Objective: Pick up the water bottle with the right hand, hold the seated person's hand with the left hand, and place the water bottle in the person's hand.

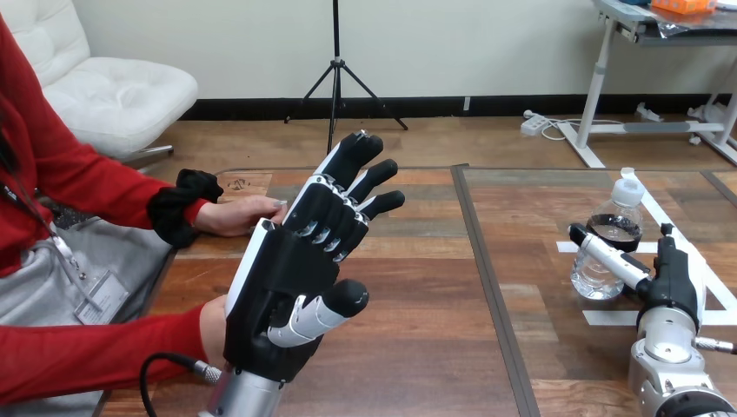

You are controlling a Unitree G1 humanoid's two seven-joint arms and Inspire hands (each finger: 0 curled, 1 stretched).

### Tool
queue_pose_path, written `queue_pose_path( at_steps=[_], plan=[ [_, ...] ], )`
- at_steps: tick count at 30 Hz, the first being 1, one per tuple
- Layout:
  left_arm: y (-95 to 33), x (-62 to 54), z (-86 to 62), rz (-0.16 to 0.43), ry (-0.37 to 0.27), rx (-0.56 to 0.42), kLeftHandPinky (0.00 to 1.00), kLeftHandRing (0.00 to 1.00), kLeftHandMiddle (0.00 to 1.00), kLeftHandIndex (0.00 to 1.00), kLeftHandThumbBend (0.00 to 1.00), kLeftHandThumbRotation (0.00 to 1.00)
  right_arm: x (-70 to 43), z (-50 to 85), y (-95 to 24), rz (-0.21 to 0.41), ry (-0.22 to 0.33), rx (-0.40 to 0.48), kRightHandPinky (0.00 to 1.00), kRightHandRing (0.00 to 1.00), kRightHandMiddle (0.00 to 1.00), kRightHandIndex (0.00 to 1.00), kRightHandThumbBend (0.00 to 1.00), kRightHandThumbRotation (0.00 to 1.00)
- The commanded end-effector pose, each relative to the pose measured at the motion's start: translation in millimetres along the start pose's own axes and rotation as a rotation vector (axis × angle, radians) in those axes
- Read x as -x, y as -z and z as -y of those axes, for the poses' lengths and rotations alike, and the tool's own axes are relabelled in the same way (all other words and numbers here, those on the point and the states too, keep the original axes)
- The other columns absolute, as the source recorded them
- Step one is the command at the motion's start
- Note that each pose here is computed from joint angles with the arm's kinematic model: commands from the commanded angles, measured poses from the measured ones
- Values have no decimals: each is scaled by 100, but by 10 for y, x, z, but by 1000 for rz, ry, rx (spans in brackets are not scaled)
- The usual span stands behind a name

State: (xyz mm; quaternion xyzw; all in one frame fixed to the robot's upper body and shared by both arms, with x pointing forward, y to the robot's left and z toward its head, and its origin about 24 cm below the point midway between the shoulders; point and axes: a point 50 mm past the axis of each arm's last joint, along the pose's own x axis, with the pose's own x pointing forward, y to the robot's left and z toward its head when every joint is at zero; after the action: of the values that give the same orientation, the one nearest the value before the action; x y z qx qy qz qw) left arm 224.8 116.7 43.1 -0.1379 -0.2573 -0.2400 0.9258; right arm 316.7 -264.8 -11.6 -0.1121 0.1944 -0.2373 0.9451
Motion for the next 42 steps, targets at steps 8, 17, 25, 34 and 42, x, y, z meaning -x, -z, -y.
queue_pose_path(
  at_steps=[8,17,25,34,42],
  plan=[
    [-134,-124,88,114,16,9,81,91,94,92,100,54,-80,-77,-433,109,-17,-46,88,98,99,100,100,32],
    [-166,-97,85,117,11,-2,81,90,94,92,100,54,-76,-107,-461,118,-32,-78,89,96,98,98,100,32],
    [-181,-51,61,109,0,-2,80,89,93,91,100,56,-65,-183,-557,152,-57,-103,90,95,96,97,100,29],
    [-181,0,45,88,-18,0,81,90,93,91,100,58,-45,-244,-648,218,-118,-134,91,94,95,97,100,31],
    [-190,35,51,86,-17,1,82,90,94,91,100,56,-39,-284,-697,226,-132,-161,91,93,94,97,100,33]
  ],
)
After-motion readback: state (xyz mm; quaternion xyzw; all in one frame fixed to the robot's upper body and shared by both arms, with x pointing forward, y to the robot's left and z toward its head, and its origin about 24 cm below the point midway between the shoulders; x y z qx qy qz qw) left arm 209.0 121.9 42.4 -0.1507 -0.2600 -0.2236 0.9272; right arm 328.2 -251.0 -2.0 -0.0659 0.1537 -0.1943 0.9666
